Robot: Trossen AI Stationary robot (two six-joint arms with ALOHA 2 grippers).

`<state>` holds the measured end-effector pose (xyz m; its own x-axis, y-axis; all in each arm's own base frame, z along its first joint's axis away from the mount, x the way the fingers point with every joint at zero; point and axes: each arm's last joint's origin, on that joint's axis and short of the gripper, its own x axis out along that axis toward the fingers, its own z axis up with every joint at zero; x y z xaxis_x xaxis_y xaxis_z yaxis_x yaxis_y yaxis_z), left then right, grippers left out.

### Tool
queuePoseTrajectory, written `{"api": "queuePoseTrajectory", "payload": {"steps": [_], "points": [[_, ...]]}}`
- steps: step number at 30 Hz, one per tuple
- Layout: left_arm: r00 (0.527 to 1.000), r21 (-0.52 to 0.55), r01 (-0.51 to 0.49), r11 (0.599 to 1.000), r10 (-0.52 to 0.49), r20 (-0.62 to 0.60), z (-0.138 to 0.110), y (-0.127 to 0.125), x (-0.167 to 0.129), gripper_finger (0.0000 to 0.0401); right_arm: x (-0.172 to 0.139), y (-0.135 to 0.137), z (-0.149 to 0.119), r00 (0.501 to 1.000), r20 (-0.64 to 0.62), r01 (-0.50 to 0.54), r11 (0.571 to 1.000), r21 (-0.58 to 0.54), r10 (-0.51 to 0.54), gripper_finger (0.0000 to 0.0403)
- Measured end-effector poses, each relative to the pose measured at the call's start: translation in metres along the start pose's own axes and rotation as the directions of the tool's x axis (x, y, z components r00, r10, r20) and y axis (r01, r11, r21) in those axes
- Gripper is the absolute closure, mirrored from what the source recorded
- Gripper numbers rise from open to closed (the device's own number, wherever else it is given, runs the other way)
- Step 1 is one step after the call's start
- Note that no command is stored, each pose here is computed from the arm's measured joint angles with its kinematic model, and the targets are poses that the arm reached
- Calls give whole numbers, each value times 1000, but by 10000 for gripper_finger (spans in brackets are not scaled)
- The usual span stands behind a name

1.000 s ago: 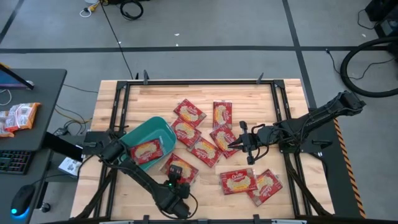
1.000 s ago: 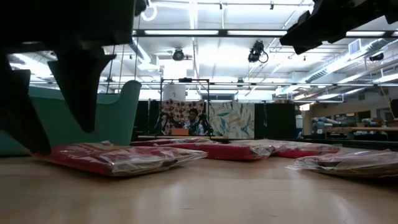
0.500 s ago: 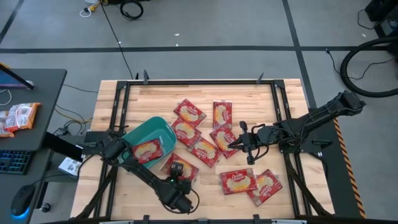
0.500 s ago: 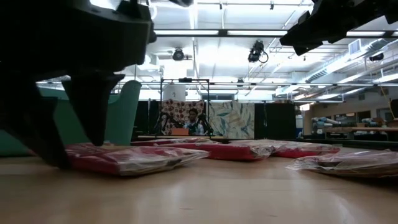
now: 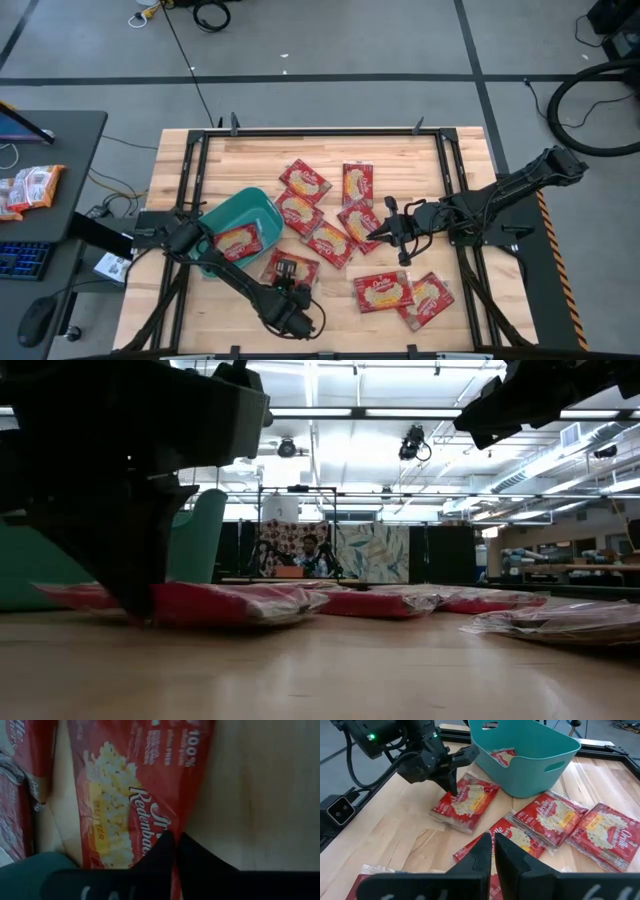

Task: Sort popcorn bags into baskets
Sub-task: Put the red popcorn bag into the green bin

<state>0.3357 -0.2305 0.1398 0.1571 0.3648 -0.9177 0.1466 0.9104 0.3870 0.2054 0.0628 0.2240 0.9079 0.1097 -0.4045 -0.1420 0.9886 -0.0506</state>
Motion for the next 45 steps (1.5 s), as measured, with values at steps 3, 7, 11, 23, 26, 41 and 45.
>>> {"api": "queuePoseTrajectory", "payload": {"steps": [3, 7, 11, 23, 26, 41, 45], "points": [[1000, -16, 17, 1000, -17, -14, 4, 2, -9, 395, 0, 0, 0, 1000, 0, -2, 1000, -1, 2, 376], [998, -59, 62, 996, -62, 3, 13, 10, -33, 397, 0, 0, 0, 1000, 0, -1, 1000, -3, 1, 376], [994, -192, 105, 976, -103, 20, 17, 32, -70, 399, 0, 0, 0, 1000, 0, 1, 1000, -5, -1, 376], [982, -537, 112, 836, -176, -69, -15, 73, -131, 400, 0, 0, 0, 1000, 2, 2, 999, -53, -2, 376], [980, -556, 72, 828, -164, -117, -21, 74, -123, 400, 0, 0, 1, 1000, 14, 2, 998, -61, -1, 376], [966, -620, 56, 783, -200, -165, -41, 91, -119, 401, 0, 0, 4, 999, 40, 0, 997, -83, 3, 376], [940, -653, 53, 756, -259, -224, -60, 98, -118, 401, 0, 0, 4, 999, 44, -2, 997, -82, 5, 376]]}}
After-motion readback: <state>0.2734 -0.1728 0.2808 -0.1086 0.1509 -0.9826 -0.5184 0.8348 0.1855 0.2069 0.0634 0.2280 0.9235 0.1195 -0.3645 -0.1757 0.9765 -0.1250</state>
